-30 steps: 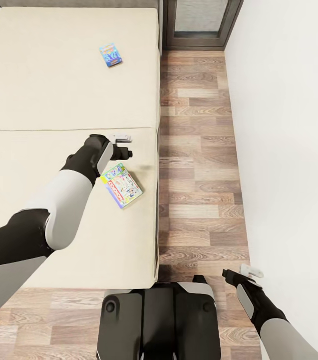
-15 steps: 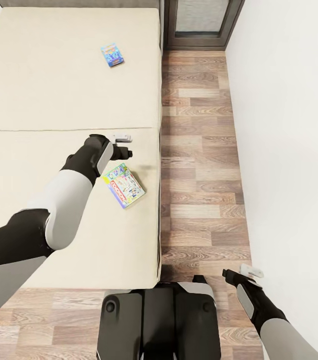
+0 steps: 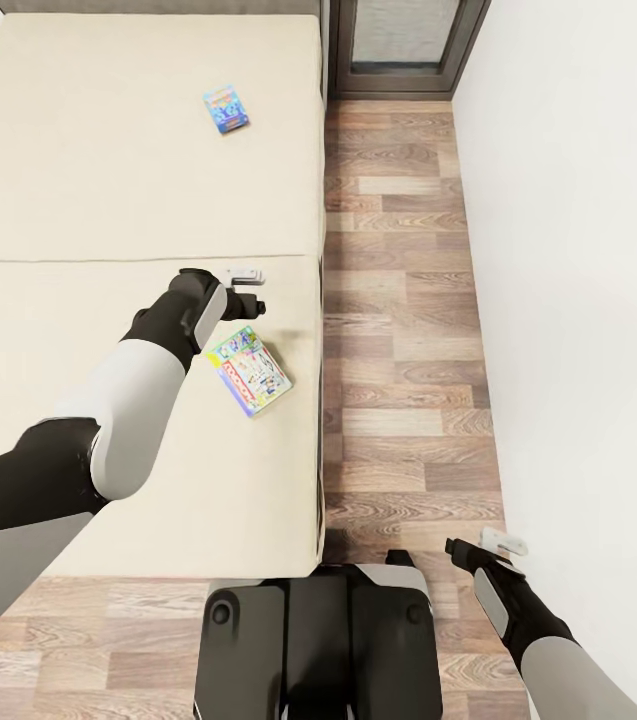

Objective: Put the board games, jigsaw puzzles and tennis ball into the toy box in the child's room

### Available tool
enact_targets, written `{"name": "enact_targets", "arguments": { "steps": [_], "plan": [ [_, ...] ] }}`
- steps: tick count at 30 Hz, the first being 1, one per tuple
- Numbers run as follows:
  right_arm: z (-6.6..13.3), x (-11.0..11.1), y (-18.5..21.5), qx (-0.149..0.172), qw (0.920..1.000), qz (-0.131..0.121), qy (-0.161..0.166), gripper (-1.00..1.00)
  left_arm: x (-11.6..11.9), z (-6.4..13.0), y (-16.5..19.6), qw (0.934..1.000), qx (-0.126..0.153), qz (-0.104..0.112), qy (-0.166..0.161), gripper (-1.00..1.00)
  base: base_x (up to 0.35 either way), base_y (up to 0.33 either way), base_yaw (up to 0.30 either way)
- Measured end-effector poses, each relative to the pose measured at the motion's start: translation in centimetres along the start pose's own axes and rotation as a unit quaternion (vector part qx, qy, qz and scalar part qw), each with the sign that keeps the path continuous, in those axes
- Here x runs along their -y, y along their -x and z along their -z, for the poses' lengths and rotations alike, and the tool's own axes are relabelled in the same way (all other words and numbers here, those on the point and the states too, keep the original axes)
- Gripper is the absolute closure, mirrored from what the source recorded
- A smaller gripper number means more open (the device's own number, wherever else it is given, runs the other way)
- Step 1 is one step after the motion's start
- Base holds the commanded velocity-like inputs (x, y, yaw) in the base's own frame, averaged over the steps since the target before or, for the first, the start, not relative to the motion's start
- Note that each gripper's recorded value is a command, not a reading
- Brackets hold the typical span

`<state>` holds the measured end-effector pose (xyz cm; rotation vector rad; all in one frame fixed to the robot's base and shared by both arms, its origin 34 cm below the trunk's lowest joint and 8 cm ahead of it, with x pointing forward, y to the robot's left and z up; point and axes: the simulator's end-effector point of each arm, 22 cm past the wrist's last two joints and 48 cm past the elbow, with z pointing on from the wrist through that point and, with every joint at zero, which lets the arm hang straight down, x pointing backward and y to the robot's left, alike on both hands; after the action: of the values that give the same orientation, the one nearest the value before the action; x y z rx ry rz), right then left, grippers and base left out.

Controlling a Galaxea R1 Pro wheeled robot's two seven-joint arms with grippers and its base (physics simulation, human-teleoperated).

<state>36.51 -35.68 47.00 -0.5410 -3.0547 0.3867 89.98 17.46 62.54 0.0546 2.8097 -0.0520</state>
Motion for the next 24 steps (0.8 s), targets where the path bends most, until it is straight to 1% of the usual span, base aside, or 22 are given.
{"name": "enact_targets", "arguments": {
  "steps": [24],
  "plan": [
    [-1.0, 0.5, -1.9, -0.018, 0.9998, 0.005, -0.006, -1.00, -0.2, -2.2, -2.3, 0.9998, -0.019, 0.003, 0.001, -1.00, 0.000, 0.000, 0.000]
  ]
}}
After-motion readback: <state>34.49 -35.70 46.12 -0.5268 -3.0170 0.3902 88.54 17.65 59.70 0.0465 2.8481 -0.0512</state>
